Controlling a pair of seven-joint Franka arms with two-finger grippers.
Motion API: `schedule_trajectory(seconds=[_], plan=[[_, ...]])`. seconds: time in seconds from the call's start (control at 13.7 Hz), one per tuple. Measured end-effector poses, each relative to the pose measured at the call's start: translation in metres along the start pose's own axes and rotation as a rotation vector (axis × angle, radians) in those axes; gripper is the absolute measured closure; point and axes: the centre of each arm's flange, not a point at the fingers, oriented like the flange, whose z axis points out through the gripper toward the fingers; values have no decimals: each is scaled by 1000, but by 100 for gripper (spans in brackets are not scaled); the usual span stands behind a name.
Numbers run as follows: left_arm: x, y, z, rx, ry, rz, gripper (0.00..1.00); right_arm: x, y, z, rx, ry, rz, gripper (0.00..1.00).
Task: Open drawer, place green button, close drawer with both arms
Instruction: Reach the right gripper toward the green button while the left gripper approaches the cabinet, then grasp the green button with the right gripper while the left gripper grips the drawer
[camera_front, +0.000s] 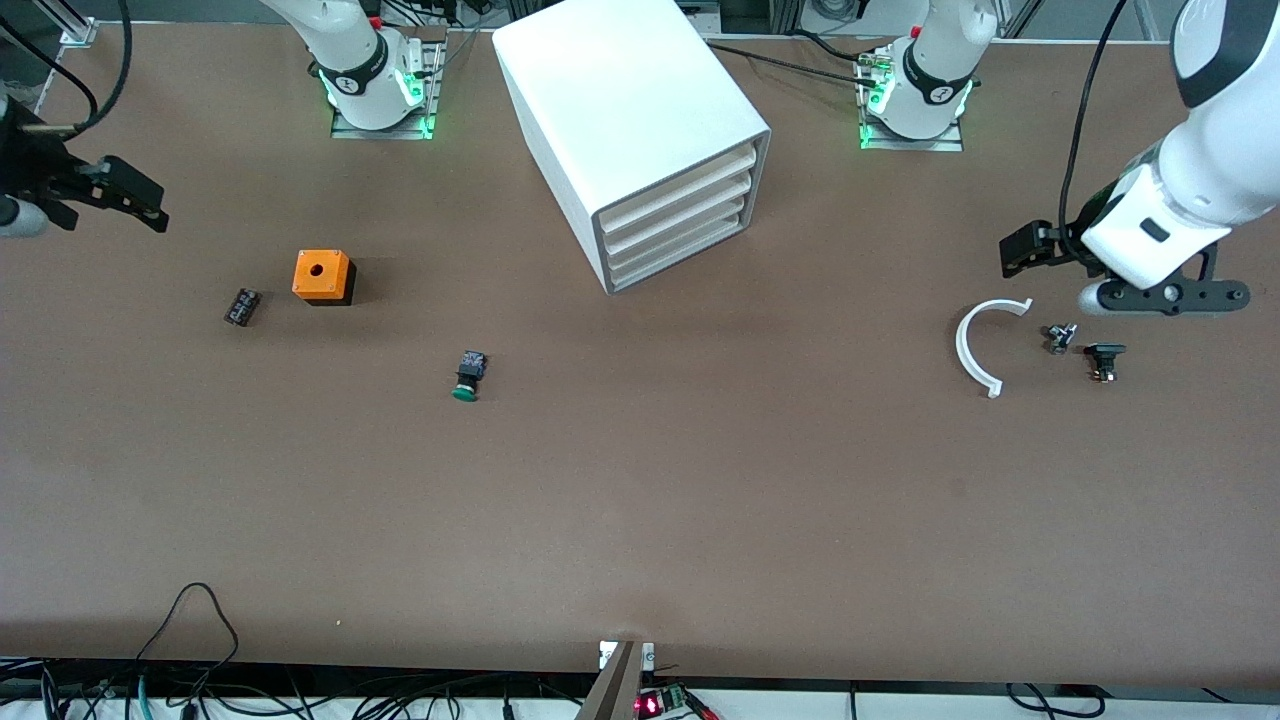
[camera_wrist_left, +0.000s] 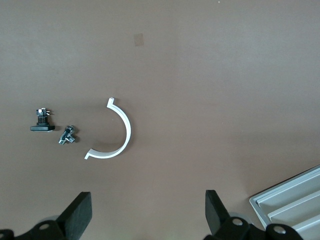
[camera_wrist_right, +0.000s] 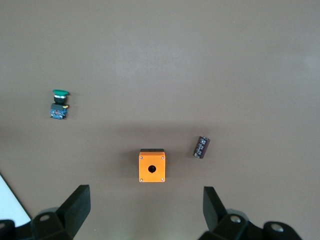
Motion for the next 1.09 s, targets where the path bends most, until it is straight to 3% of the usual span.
schedule_trajectory(seconds=[0.22,0.58,0.88,1.09], plan=[[6,15,8,1,-14,26,0,27,-13,29,-11,-47,-18,0],[29,26,55,-20,-71,40,0,34,-16,29,38,-53,-8,0],[38,46,105,-168,-184,32,0,46,-45,56,32,-98,-52,0],[35,66,173,-350,-310,40,0,61,-62,78,25,-90,-78,0]])
